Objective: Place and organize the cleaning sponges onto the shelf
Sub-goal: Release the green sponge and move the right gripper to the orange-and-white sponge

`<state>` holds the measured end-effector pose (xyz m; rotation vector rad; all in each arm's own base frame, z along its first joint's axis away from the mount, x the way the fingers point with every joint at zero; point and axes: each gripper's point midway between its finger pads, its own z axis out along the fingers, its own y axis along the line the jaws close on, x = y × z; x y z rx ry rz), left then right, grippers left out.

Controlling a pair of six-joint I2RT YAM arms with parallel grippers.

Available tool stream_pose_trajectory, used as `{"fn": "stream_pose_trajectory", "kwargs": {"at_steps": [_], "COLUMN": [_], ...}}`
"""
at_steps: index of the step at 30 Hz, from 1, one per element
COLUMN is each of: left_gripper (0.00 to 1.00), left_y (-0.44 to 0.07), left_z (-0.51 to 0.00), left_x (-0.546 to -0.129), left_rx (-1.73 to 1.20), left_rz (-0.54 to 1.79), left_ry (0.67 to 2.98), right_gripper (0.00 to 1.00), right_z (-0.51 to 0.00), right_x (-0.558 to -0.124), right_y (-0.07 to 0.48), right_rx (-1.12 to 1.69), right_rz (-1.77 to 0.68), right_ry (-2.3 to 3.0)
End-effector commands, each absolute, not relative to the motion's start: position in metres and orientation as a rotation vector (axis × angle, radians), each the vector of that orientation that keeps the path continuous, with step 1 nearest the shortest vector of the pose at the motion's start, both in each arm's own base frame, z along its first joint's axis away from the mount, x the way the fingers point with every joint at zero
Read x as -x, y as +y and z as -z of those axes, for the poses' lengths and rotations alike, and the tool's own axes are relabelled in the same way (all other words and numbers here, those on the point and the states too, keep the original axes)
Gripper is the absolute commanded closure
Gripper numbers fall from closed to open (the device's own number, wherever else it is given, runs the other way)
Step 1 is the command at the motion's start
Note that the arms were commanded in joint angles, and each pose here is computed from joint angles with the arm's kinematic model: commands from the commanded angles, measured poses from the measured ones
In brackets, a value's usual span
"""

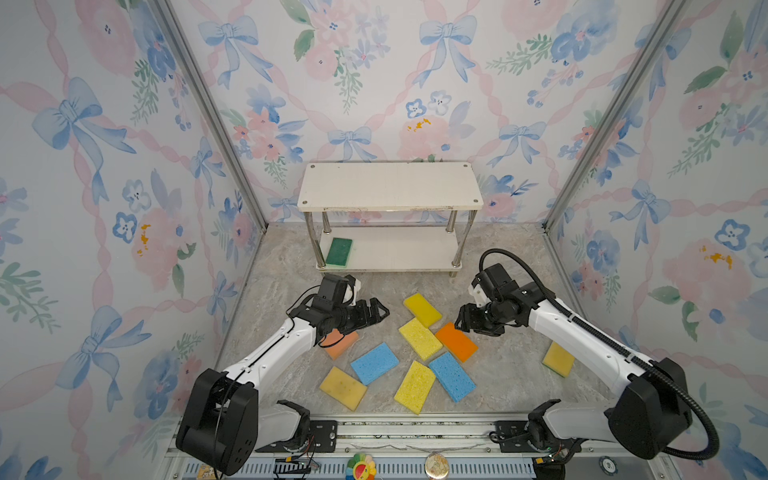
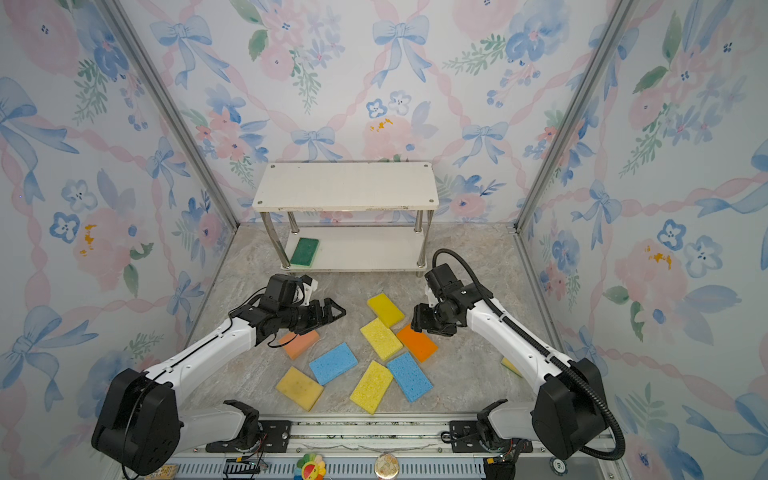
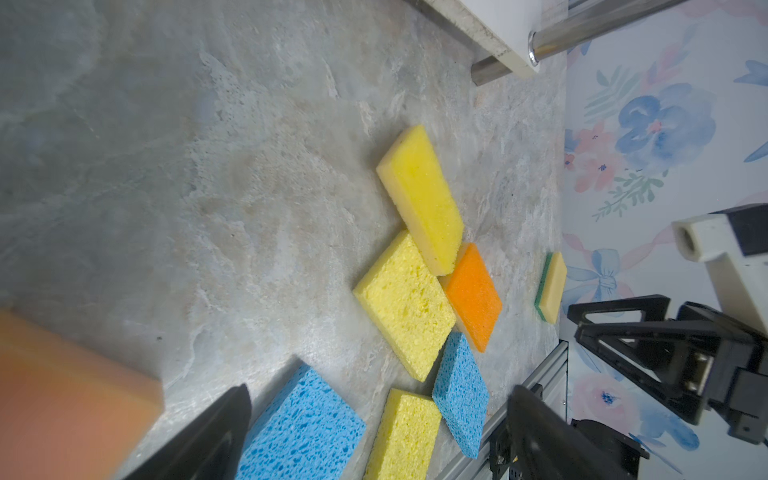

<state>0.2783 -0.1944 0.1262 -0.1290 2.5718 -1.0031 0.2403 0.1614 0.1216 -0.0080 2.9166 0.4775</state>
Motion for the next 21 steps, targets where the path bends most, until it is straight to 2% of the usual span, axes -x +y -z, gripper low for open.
{"fn": "stream_pose_trajectory", "kwargs": {"at_steps": [1, 7, 21], "left_gripper": [0.02, 0.02, 0.02], "left_y": [-0.204, -0.207, -0.207], "left_z": [-0.125, -0.121, -0.108], "left_x": [-0.276, -0.272, -0.266], "left_rx": [0.113, 0.105, 0.124], "left_rz": [1.069, 1.090, 1.100], "left_ry": [2.564, 2.585, 2.632], "right_gripper": [0.38, 0.40, 0.44], "right_z": [-0.103, -0.085, -0.054], "right_x": [-0.228, -0.238, -0.261], "right_y": [0.145, 0.137, 0.151], "right_rx": [0.116, 0.206, 0.414], "right_rz": [-0.384, -0.327, -0.474], "right_ry": [2.992, 3.007, 3.063]}}
